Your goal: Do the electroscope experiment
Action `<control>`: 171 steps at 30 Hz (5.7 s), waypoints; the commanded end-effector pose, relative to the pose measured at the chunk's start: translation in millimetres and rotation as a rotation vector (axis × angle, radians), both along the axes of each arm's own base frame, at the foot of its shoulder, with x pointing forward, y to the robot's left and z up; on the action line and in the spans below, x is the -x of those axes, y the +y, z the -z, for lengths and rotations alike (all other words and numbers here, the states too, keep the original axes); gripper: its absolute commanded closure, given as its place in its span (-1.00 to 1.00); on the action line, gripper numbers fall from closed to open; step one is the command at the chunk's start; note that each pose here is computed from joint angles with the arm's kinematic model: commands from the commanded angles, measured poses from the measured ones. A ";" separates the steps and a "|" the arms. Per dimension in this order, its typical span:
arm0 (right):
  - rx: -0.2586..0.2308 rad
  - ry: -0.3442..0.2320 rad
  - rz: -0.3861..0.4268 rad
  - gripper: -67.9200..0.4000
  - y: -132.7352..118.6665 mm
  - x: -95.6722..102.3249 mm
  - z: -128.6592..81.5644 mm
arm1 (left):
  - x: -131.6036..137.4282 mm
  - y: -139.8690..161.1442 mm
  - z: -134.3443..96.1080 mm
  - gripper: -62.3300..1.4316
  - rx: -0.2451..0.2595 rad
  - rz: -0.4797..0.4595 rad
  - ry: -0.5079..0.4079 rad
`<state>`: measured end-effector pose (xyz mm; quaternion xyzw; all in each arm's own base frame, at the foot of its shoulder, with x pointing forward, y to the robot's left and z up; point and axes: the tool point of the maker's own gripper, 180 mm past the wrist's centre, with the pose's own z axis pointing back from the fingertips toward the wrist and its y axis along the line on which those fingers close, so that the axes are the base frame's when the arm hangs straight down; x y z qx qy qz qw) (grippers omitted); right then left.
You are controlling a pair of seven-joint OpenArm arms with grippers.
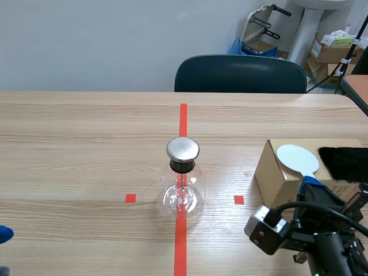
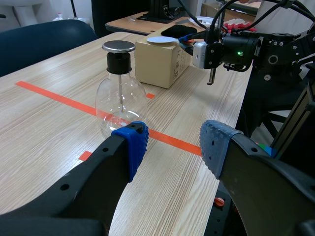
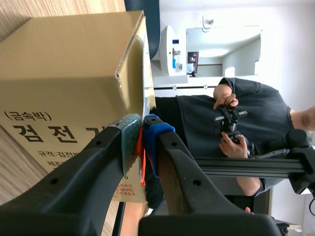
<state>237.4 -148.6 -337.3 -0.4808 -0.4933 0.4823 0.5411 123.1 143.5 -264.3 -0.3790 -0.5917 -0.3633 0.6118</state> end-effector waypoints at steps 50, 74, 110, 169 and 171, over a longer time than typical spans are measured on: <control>-0.005 -0.027 0.054 -1.00 -13.1 -5.6 -7.8 | 12.5 2.9 -8.4 0.09 0.034 0.017 0.011; -0.005 -0.027 0.054 -1.00 -13.1 -5.7 -7.8 | 13.5 2.3 -7.7 0.00 0.030 0.024 0.010; -0.005 -0.028 0.054 -1.00 -13.1 -5.7 -8.0 | 11.7 3.1 -8.1 -0.23 0.033 0.013 0.012; -0.004 -0.012 0.045 -1.00 -12.0 0.9 -4.8 | 11.0 3.4 -8.8 -0.22 0.038 0.009 0.011; -0.003 -0.003 0.045 -1.00 -12.1 5.5 -3.6 | 7.8 4.7 -9.1 -0.22 0.044 -0.012 0.014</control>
